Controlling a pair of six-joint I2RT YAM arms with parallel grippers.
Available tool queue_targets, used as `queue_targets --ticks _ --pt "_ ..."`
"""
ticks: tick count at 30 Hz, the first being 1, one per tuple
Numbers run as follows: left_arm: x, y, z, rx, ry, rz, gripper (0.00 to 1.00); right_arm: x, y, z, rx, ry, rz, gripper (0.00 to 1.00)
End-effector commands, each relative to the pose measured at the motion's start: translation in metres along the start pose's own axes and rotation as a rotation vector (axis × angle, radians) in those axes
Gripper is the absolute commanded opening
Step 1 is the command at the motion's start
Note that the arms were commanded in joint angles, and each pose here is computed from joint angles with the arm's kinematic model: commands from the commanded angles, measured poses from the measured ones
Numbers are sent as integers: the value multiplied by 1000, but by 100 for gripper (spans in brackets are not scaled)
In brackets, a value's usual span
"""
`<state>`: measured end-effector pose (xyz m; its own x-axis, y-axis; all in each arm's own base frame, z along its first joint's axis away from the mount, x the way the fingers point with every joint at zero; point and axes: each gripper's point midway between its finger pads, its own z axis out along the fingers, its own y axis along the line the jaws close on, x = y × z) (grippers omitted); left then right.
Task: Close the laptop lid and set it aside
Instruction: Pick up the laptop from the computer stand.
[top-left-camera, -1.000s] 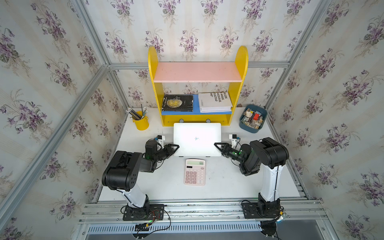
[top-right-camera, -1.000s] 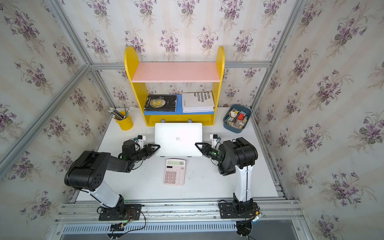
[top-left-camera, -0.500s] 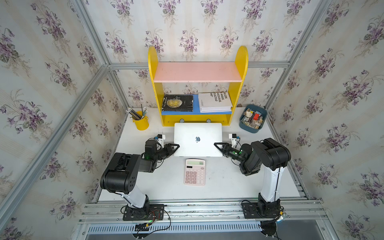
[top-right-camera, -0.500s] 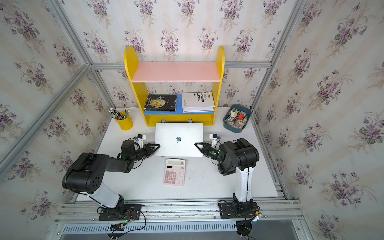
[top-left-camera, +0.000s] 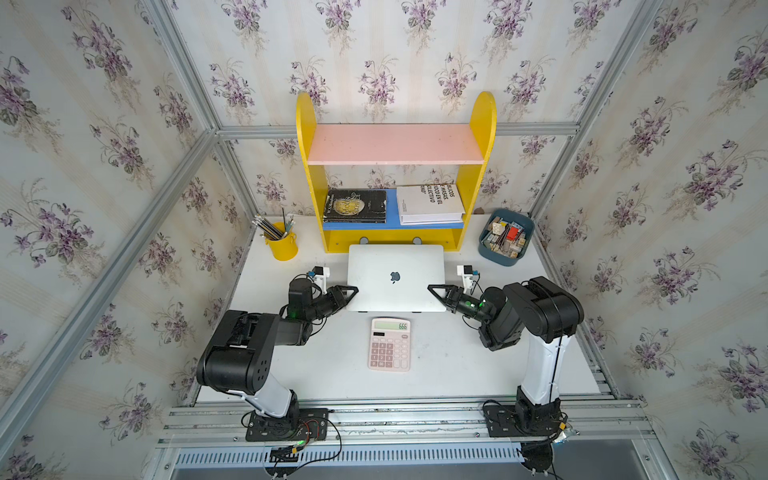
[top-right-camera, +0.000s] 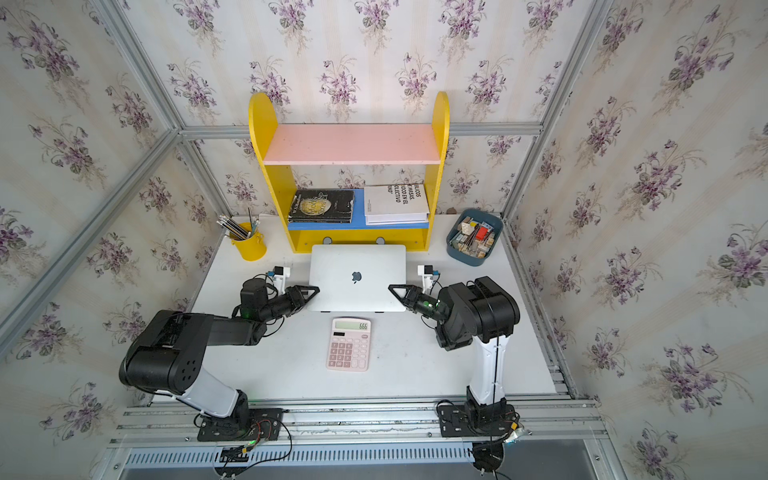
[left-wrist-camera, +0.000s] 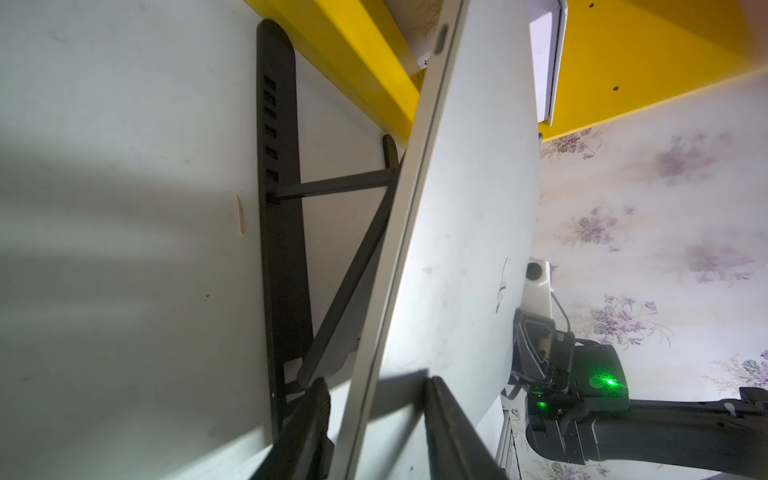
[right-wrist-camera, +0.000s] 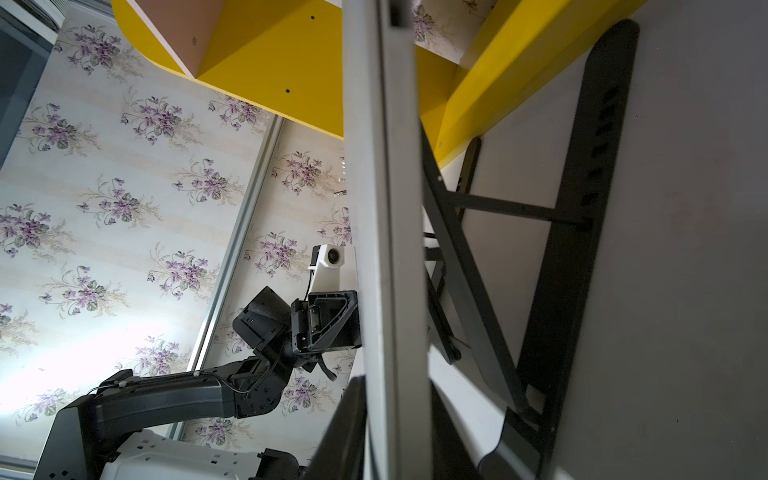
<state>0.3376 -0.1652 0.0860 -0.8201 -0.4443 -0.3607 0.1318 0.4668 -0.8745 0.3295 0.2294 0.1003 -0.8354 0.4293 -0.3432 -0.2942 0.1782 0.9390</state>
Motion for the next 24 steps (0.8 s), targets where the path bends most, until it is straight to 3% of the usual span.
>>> queue_targets --ticks 1,11,24 --pt "4 -8 -1 32 21 5 39 -1 23 1 -80 4 -36 20" --pt "3 -19 -7 40 12 18 37 -2 31 -2 -99 -10 -30 18" --pt "1 -44 -19 62 -5 57 33 1 48 -2 -117 0 -35 0"
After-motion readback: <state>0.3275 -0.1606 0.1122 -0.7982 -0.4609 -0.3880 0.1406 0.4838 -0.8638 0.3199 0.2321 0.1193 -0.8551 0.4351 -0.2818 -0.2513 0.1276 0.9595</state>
